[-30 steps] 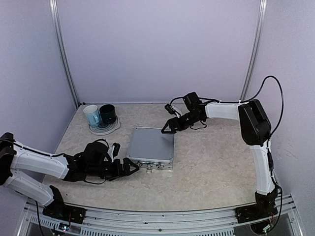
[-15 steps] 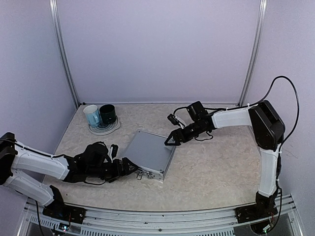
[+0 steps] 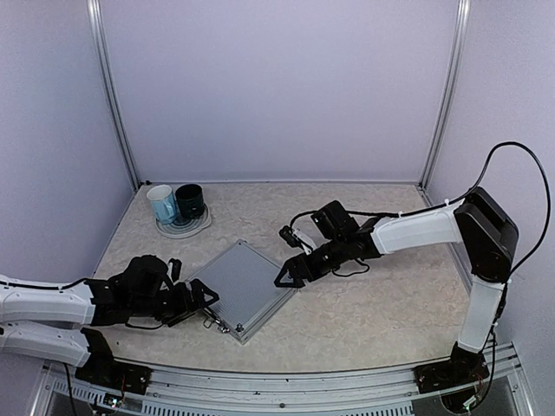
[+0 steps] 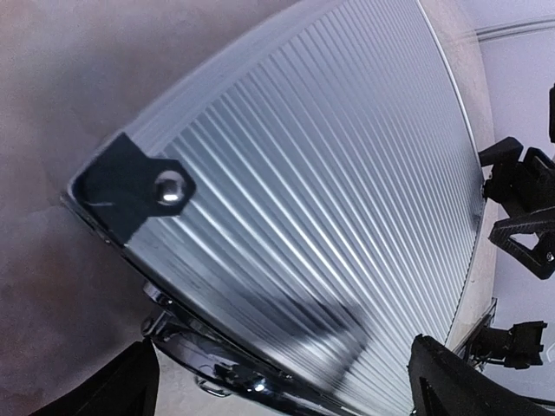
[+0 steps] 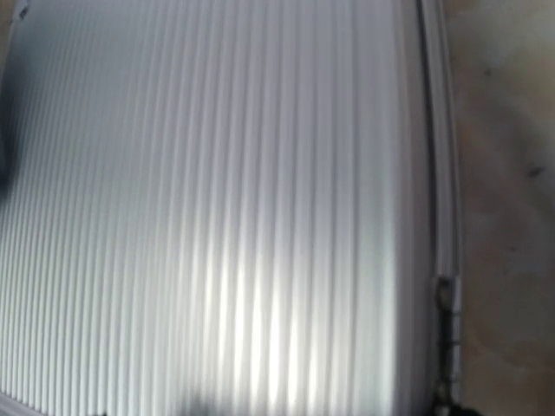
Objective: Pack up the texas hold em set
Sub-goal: Move the chip case to the center of the board, then close the middle-side button of the box on the chip case.
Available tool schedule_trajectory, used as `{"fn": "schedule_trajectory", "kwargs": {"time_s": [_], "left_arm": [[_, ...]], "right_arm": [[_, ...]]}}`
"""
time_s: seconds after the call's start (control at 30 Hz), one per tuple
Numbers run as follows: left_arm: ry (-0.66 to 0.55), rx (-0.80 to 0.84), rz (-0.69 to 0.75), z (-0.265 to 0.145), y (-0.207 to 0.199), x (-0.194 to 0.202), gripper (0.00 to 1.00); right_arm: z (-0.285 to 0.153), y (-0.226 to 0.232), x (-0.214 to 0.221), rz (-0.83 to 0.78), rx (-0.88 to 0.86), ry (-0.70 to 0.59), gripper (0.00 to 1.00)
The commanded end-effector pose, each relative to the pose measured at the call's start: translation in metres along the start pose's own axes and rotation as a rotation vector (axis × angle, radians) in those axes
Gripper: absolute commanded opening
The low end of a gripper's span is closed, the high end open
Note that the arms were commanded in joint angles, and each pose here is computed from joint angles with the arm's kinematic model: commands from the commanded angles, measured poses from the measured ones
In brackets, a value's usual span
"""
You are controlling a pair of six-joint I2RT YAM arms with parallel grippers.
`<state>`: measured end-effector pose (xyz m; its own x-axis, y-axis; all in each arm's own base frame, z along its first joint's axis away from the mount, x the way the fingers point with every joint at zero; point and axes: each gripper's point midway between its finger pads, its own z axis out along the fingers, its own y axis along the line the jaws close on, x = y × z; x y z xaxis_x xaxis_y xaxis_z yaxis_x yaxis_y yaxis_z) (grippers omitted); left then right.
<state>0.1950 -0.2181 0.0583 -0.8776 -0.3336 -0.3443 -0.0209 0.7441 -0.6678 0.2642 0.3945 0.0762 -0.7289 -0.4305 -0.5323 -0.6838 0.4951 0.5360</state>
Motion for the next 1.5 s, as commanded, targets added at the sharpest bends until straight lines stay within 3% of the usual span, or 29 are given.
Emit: {"fn": "schedule_trajectory", "kwargs": {"time_s": [0.0, 0.17, 0.53, 1.07, 1.23, 1.47], "left_arm": [[0.047, -0.013, 0.040, -0.005, 0.005, 0.003, 0.99], [0.093, 0.051, 0.107, -0.003, -0.026, 0.000, 0.98], [0.125, 0.010, 0.140, -0.003, -0.009, 0.011, 0.99], [0.151, 0.191, 0.241, -0.007, -0.061, 0.008, 0.95], [0.170, 0.214, 0.257, -0.010, -0.064, 0.012, 0.95], [0.185, 0.101, 0.313, -0.018, -0.040, 0.014, 0.99]], "right_arm": [[-0.007, 0.005, -0.014, 0.003, 0.014, -0.029, 0.84], [-0.008, 0.004, -0.016, -0.013, 0.032, -0.009, 0.84], [-0.010, 0.004, -0.009, -0.032, 0.032, 0.016, 0.85], [-0.010, 0.005, -0.009, -0.044, 0.029, 0.020, 0.85], [-0.022, 0.001, -0.012, -0.070, 0.112, -0.002, 0.85], [-0.046, 0.011, -0.026, -0.160, 0.296, -0.035, 0.87]]}}
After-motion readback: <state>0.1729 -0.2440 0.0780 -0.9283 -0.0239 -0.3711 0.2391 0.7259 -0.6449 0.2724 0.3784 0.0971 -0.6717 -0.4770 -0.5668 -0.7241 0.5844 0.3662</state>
